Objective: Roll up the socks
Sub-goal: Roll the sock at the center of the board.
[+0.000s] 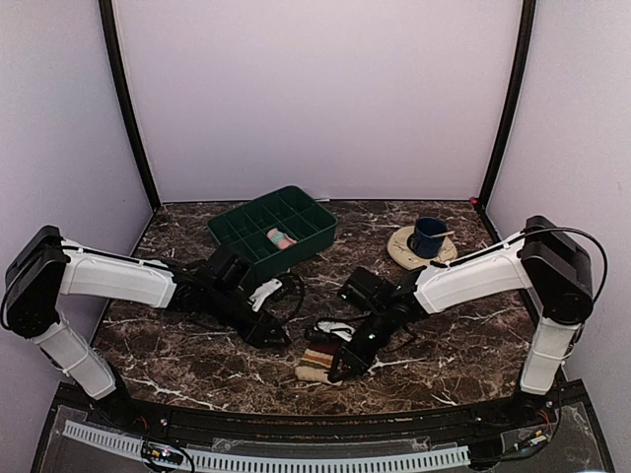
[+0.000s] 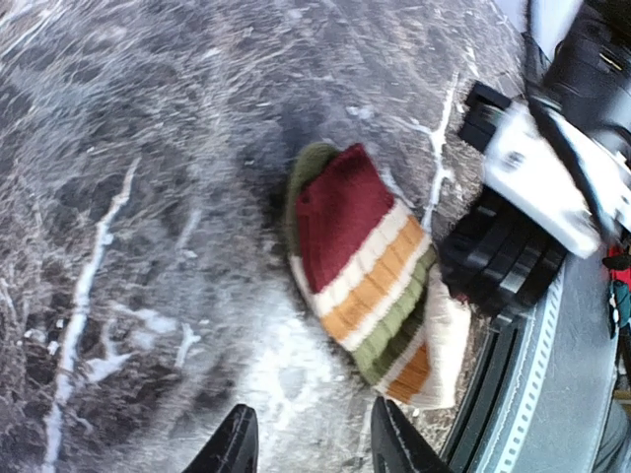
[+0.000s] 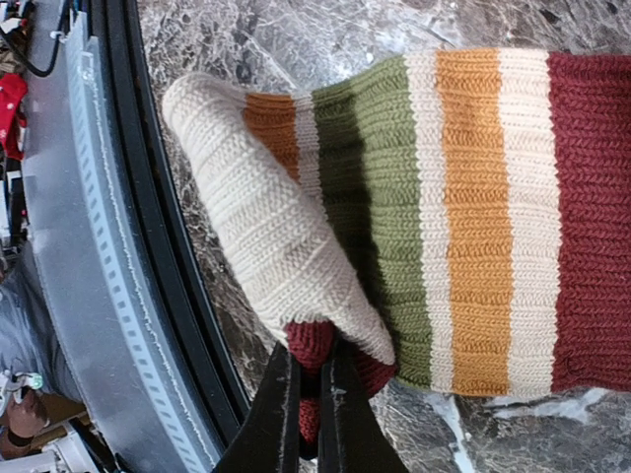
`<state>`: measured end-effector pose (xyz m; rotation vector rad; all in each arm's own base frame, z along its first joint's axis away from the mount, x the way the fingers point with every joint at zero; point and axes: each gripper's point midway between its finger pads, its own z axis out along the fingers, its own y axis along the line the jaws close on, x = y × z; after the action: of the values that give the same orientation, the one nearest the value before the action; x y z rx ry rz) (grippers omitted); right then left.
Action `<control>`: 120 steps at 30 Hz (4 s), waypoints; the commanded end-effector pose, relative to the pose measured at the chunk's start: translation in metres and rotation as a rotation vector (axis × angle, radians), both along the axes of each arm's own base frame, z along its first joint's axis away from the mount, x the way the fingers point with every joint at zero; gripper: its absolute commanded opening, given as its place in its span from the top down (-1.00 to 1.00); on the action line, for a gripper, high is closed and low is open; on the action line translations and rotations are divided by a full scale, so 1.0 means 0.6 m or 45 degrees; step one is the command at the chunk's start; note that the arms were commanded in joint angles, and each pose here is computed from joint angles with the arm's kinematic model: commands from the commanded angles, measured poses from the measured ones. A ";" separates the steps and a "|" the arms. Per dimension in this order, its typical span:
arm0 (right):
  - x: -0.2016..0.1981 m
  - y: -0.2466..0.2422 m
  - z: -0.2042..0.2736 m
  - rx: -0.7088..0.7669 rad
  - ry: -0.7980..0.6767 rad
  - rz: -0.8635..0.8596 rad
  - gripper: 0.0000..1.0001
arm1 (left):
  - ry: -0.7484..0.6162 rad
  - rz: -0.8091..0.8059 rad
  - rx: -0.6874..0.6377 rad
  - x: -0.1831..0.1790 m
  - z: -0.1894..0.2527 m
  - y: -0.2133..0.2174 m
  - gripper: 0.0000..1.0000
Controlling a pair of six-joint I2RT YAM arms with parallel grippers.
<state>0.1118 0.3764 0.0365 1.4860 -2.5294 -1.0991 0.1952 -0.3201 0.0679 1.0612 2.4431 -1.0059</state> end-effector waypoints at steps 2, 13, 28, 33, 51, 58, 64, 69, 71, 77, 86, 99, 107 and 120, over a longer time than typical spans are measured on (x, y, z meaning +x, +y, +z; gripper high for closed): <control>-0.012 0.000 0.008 0.032 0.143 0.001 1.00 | -0.171 -0.059 -0.043 -0.018 0.031 -0.020 0.13; -0.015 -0.009 -0.003 0.009 0.231 -0.023 1.00 | -0.366 -0.193 -0.011 -0.065 0.039 -0.043 0.07; -0.011 -0.013 -0.003 0.005 0.281 -0.039 1.00 | -0.645 -0.433 0.144 -0.116 0.021 -0.070 0.07; -0.014 -0.014 -0.003 0.006 0.297 -0.035 1.00 | -0.682 -0.453 0.152 -0.114 0.016 -0.081 0.07; -0.020 -0.018 -0.004 0.014 0.316 -0.037 1.00 | -0.671 -0.553 0.150 -0.124 -0.002 -0.109 0.14; -0.021 -0.021 -0.006 0.013 0.323 -0.043 1.00 | -0.624 -0.586 0.138 -0.136 -0.009 -0.112 0.29; -0.021 -0.021 -0.005 0.019 0.327 -0.042 1.00 | -0.591 -0.615 0.147 -0.146 -0.020 -0.113 0.28; -0.021 -0.020 -0.004 0.022 0.330 -0.041 1.00 | -0.584 -0.624 0.139 -0.149 -0.022 -0.117 0.32; -0.021 -0.020 -0.004 0.020 0.329 -0.041 1.00 | -0.582 -0.632 0.137 -0.150 -0.023 -0.120 0.41; -0.022 -0.021 -0.005 0.016 0.331 -0.042 1.00 | -0.545 -0.680 0.140 -0.158 -0.033 -0.125 0.72; -0.023 -0.025 -0.008 0.003 0.332 -0.046 1.00 | -0.481 -0.723 0.152 -0.170 -0.045 -0.127 1.00; -0.012 -0.045 -0.009 -0.038 0.277 -0.100 0.66 | -0.215 -0.724 0.114 -0.149 -0.045 -0.113 1.00; -0.001 -0.054 -0.001 -0.014 0.263 -0.164 0.50 | -0.049 -0.737 0.091 -0.150 -0.051 -0.113 1.00; 0.038 -0.083 -0.007 -0.035 0.183 -0.355 0.46 | 0.132 -0.749 0.051 -0.149 -0.049 -0.120 1.00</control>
<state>0.1164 0.3314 0.0297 1.0751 -2.5778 -1.1547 0.1105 -0.3952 0.0328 1.8417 2.2288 -1.1153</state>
